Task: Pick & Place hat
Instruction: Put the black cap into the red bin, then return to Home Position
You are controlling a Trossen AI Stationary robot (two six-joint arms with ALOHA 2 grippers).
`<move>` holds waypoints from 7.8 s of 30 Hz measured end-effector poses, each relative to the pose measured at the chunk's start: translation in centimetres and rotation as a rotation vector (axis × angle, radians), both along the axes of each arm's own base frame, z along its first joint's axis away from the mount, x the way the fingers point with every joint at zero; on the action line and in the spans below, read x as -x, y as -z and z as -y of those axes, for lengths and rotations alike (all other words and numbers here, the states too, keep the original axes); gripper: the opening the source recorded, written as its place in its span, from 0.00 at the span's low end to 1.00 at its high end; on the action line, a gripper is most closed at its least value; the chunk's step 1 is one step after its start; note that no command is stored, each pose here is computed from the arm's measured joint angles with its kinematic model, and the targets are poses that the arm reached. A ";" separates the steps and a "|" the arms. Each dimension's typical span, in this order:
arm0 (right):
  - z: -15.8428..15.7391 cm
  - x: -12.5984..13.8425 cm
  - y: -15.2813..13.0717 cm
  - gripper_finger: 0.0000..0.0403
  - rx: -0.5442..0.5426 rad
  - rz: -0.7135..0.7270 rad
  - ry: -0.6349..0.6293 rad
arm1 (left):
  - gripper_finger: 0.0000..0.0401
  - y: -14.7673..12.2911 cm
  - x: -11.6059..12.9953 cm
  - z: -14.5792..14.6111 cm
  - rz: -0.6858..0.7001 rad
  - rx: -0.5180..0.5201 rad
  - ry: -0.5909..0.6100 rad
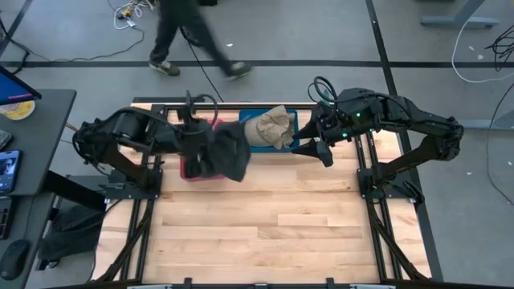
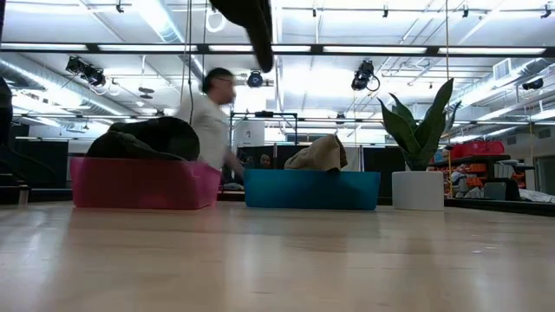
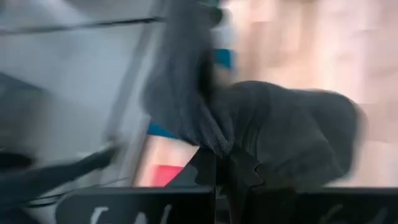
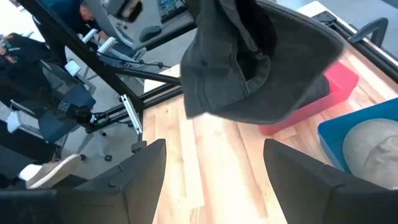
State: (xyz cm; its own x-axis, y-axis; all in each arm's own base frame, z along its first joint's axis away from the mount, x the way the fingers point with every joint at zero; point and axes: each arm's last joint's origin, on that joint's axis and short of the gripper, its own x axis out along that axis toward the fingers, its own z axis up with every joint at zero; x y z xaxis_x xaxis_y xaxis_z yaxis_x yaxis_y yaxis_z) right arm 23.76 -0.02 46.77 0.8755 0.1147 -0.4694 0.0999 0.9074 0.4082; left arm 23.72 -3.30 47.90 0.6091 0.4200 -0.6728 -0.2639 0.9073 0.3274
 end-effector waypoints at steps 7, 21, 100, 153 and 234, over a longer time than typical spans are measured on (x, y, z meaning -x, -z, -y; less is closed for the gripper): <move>0.1 0.0 0.0 0.68 -0.013 0.003 0.031 | 0.02 -0.3 -0.1 -1.8 -0.125 -0.381 -0.045; 0.2 -0.3 -0.5 0.68 -0.062 0.049 0.107 | 0.02 1.7 -2.0 -6.3 -0.664 -0.821 -0.089; 0.3 -1.4 0.3 0.68 -0.085 0.005 0.127 | 0.30 27.2 -3.6 -7.8 -0.777 0.082 0.172; 0.2 0.1 0.3 0.68 -0.059 -0.042 0.103 | 0.47 15.3 -7.4 -2.5 0.367 0.374 0.142; 0.2 1.5 0.2 0.68 -0.082 -0.081 0.122 | 0.01 27.4 14.8 -3.4 1.266 0.184 0.364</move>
